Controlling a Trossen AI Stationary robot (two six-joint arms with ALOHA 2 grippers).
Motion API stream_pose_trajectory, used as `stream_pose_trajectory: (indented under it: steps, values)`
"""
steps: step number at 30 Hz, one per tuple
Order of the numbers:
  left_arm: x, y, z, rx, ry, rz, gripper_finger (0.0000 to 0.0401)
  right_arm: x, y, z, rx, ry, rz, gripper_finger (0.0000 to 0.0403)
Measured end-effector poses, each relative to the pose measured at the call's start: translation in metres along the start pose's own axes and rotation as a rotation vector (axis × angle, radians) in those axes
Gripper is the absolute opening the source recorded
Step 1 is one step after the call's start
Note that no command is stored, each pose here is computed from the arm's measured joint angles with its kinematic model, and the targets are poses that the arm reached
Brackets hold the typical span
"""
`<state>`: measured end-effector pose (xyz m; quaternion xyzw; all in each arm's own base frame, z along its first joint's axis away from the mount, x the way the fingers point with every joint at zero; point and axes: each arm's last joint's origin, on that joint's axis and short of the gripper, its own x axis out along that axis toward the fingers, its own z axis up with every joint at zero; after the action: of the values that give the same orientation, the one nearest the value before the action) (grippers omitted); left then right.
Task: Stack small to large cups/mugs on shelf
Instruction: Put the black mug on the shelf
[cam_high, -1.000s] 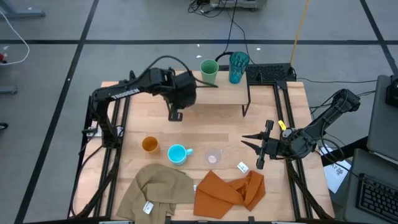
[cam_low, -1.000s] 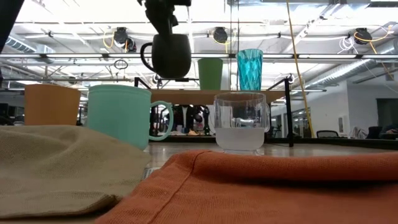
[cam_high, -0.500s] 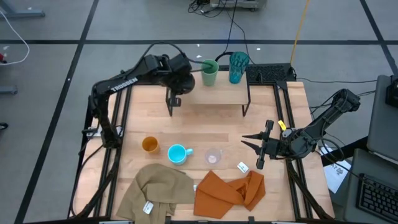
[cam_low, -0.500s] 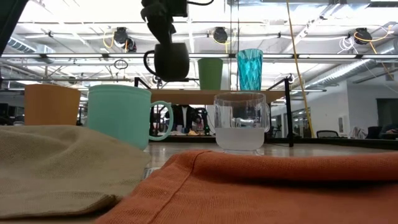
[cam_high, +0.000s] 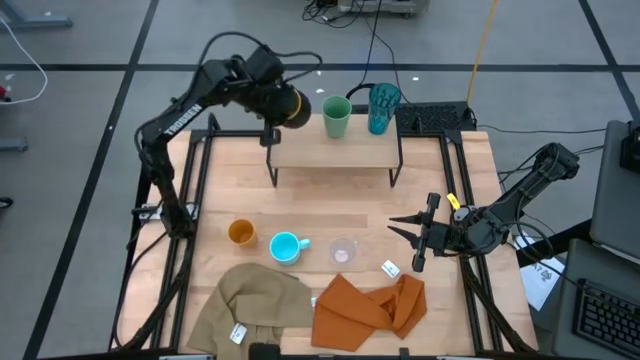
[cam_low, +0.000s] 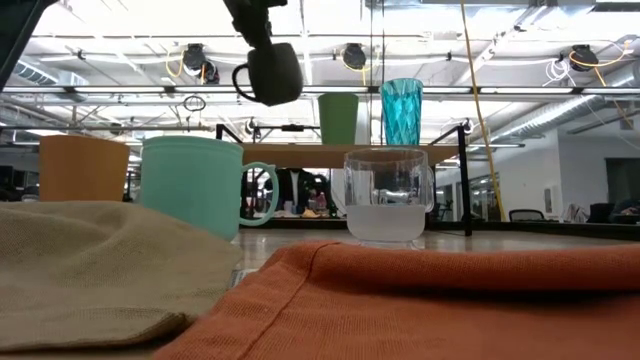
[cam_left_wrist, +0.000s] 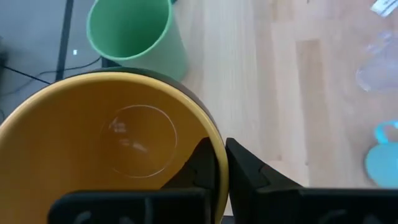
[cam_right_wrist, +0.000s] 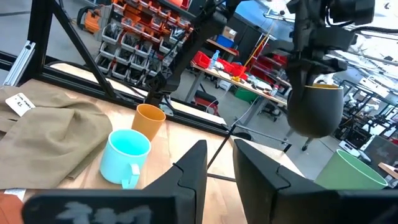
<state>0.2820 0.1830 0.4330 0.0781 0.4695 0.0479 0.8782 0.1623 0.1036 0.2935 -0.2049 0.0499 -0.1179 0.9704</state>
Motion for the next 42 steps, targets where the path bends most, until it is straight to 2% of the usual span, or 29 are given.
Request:
stream_pose_trajectory:
  steps: [3,6,13,21,38,42]
  values:
    - [0.005,0.011,-0.005,-0.025,0.052,0.016,0.0016,0.000,0.000,0.000,0.000,0.000,-0.001,0.0070]
    - [0.019,0.019,-0.009,-0.046,0.097,-0.020,0.0016,0.000,0.000,0.000,0.001,0.000,-0.001,0.0070]
    - [0.033,0.030,0.002,-0.005,0.047,-0.053,0.0016,0.000,0.000,0.001,0.008,-0.005,-0.003,0.0070]
    - [0.027,0.038,-0.007,-0.066,0.089,-0.008,0.0016,0.000,0.000,0.001,-0.006,-0.005,-0.003,0.0070]
    - [0.030,0.027,0.000,-0.042,0.067,-0.060,0.0016,0.000,0.000,0.001,-0.016,-0.004,-0.003,0.0070]
    - [0.040,0.027,0.003,-0.027,0.081,-0.069,0.0016,0.000,0.000,0.001,-0.016,-0.004,-0.003,0.0070]
